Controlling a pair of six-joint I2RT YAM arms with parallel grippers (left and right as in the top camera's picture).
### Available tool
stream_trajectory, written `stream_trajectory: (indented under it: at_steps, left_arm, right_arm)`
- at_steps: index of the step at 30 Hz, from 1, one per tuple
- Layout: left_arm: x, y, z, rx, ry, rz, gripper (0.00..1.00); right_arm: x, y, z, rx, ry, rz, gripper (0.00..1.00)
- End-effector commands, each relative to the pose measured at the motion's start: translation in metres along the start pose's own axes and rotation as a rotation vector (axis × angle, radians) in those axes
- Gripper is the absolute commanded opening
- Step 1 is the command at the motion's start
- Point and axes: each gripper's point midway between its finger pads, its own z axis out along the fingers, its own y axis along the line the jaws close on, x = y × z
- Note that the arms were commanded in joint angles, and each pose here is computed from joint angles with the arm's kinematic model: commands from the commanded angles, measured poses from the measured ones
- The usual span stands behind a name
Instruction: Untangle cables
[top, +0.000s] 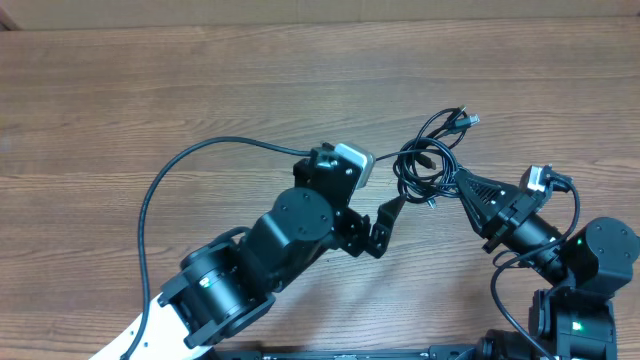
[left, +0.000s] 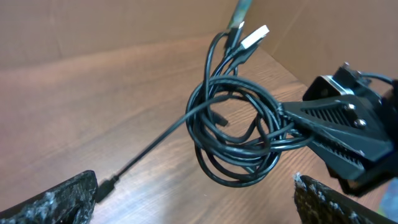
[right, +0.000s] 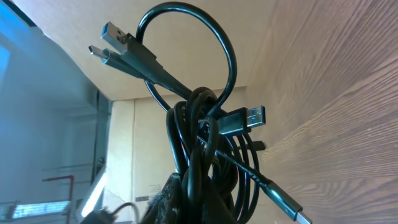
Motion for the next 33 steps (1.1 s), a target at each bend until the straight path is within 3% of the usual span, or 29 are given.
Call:
stream_trajectory:
  at_steps: [1, 9, 14, 27, 29, 33]
  left_arm:
    - [-0.006, -0.003, 0.001, 0.006, -0.009, -0.238, 1.00]
    - [-0.008, 0.002, 0.001, -0.021, -0.023, -0.278, 1.00]
    - [-0.007, 0.001, 0.001, -0.014, -0.019, -0.386, 1.00]
    - [-0.019, -0.027, 0.008, 0.139, -0.014, -0.568, 0.99]
    - [-0.016, -0.029, 0.015, 0.140, -0.003, -0.568, 0.86]
    - [-0.010, -0.033, 0.026, 0.152, 0.028, -0.567, 0.71]
  right_arm:
    - [0.001, 0.013, -0.001, -0.037, -0.001, 0.039, 0.04]
    - [0.009, 0.023, -0.002, -0.070, 0.040, 0.048, 0.04]
    - [0.018, 0.032, -0.003, -0.098, 0.092, -0.006, 0.04]
    - [0.038, 0.035, -0.006, -0.103, 0.203, -0.053, 0.04]
    - [0.042, 0.037, -0.007, -0.108, 0.221, -0.069, 0.04]
    - [0.043, 0.037, -0.008, -0.107, 0.230, -0.070, 0.04]
